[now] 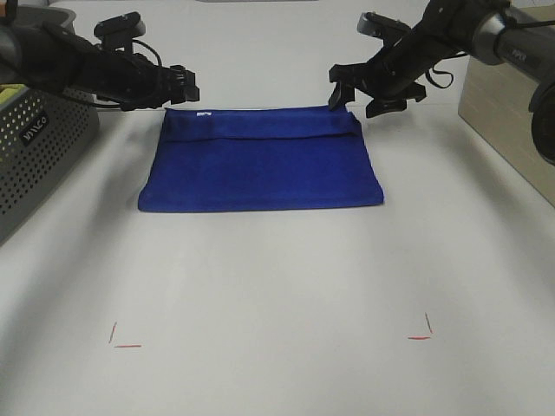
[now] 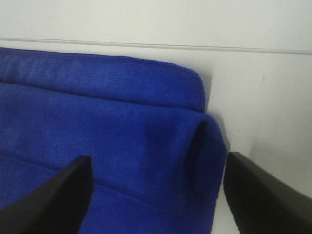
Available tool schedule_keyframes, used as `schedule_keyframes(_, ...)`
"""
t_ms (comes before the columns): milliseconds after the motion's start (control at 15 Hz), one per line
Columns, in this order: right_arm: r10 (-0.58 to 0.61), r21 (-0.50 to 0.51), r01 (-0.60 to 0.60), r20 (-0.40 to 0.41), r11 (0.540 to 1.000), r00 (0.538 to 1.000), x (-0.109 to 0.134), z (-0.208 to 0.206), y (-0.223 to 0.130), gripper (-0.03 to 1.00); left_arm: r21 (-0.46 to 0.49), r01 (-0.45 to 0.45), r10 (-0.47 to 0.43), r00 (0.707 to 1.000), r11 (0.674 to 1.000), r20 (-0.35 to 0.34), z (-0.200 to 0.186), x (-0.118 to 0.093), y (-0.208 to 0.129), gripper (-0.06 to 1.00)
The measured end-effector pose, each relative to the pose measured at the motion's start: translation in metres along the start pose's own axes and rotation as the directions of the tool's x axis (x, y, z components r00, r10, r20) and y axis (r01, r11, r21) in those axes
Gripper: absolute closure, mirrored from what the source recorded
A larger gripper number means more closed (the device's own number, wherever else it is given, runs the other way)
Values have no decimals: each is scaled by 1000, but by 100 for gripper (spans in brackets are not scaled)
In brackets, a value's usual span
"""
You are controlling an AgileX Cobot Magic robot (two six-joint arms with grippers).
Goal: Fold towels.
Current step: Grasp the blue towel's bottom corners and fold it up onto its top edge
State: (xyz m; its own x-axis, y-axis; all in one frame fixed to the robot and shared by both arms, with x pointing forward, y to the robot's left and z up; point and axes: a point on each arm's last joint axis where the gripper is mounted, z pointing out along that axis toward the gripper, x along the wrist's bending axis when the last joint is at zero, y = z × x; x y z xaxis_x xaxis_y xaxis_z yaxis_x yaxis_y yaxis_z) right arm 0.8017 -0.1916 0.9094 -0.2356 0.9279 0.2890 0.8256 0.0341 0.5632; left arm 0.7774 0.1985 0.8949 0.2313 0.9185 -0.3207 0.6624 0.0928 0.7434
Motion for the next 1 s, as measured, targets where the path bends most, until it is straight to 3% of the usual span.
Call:
schedule_keyframes(200,-6,97,9,-29,995,1000,9,-19,0,23,145,-13,-3,994,989,110,-9,-13,-6,24)
schedule_keyframes(333,7,200,4,-51,980,999,11,-21,-9,23,293,10,-53,989,956,138,-12,-17,-19,26)
schedule_keyframes(467,28,282,-10,-60,959,998,13,-23,-16,23,418,44,-104,987,908,121,-16,-17,-29,27)
schedule_keyframes(667,29,285,-12,-54,958,998,14,-29,-14,23,503,135,-179,983,854,41,-21,-15,-36,27)
schedule_keyframes(867,8,286,0,-26,958,1000,18,-50,-9,23,488,136,-151,989,862,-8,-44,-17,-23,27)
schedule_keyframes(1000,16,340,-12,-9,940,1000,15,-55,-21,23,468,151,-148,988,871,-45,-65,-18,-18,27)
